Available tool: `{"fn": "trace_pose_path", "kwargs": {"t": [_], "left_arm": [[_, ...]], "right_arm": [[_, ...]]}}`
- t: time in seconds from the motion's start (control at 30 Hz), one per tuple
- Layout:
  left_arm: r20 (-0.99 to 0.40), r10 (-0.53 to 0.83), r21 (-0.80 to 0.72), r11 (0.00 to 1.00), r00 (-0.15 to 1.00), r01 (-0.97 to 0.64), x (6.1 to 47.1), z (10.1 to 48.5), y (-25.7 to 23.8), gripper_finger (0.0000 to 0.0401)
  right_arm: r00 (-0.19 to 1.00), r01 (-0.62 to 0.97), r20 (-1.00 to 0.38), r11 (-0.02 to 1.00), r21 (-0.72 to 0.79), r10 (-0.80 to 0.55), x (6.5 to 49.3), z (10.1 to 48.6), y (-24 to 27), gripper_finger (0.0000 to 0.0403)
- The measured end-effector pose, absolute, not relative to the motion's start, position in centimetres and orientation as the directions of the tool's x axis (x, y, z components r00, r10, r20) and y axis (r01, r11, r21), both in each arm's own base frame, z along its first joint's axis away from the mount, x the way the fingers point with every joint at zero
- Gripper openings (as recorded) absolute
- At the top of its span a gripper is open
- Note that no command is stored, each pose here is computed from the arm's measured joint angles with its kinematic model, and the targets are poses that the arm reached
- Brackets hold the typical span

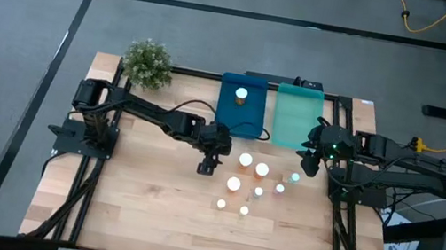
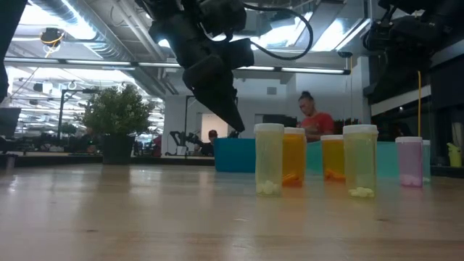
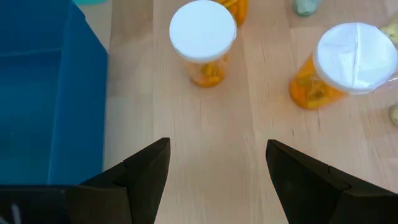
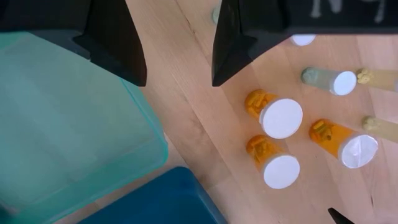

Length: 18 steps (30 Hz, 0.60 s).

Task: Pick and place medicine bottles into bin by pill shape (circle, oval)
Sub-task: Put the large orange medicine bottle into the blue bin

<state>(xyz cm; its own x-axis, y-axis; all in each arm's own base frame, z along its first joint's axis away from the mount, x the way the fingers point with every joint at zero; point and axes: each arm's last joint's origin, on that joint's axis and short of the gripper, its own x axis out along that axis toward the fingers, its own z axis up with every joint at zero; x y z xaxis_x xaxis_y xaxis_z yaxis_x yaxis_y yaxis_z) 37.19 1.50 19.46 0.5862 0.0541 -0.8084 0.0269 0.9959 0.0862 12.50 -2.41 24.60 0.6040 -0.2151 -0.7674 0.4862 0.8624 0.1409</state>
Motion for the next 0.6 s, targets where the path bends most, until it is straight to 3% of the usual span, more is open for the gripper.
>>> {"fn": "trace_pose_path", "kwargs": {"t": [0.6], "left_arm": [[-0.809, 0.054, 0.072, 0.997, 0.586, 0.008, 37.19, 19.45, 1.48, 0.0256]], "right_arm": [[0.604, 0.486, -0.767, 0.862, 0.141, -0.215, 12.5, 24.6, -2.41, 0.0183]]}}
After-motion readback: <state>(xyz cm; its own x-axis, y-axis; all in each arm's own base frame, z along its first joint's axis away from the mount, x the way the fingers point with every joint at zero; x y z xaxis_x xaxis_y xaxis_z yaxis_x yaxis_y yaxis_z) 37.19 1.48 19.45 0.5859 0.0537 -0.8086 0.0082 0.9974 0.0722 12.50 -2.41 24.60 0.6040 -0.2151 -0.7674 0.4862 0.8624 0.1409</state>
